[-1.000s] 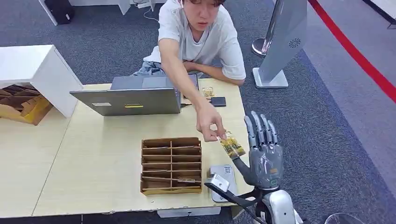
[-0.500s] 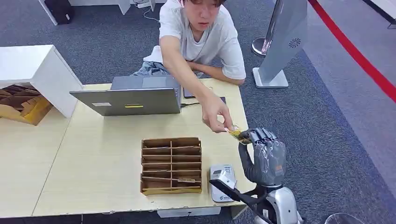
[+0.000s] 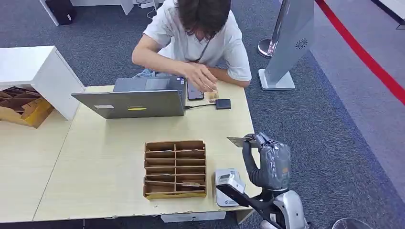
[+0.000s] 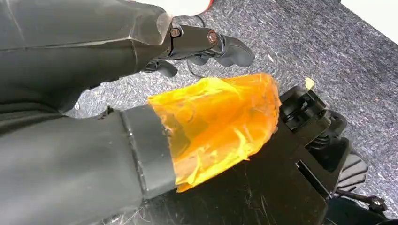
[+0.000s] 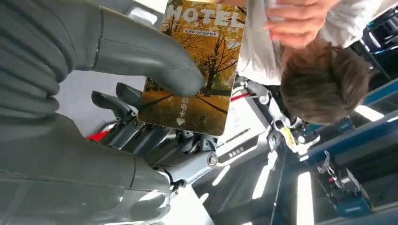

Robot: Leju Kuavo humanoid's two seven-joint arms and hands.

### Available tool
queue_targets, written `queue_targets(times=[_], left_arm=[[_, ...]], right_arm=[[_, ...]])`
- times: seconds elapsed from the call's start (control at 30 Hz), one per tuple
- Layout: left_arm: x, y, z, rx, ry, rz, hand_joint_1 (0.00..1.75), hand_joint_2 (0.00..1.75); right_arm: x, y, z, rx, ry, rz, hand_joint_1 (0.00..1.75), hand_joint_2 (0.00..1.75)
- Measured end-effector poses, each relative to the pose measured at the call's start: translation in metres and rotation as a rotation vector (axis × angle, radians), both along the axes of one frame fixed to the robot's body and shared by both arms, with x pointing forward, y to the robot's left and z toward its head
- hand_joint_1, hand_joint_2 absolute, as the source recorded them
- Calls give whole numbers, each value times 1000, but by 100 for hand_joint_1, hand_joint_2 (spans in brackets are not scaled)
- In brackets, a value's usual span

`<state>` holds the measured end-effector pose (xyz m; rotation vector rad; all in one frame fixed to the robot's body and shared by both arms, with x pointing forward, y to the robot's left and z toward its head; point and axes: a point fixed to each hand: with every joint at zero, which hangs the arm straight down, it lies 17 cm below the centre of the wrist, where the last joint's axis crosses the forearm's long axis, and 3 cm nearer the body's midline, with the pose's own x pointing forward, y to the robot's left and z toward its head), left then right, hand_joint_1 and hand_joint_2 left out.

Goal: Pass the card to the sensor for recognition and then transmit it.

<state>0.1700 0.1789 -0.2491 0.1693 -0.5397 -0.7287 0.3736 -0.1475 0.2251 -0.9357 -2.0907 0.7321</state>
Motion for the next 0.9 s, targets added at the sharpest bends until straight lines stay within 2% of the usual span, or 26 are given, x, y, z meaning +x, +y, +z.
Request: queue_targets(times=[0.2,0.43,0.67,0.9], left_arm=[[1,1,1,3,-11,5,0,0],[-3,5,0,1,-20,22,0,0],[-3,7,0,2,-25,37,0,0],[-5,10,-1,0,-30,57,0,0]], right_arm=[[3,5,-12,109,127,79,175,175],[-10,15,-23,330,290,240,175,175],[-29,19,-23,489,402,394,175,175],[-48,8,-29,525,460,454,175,175]])
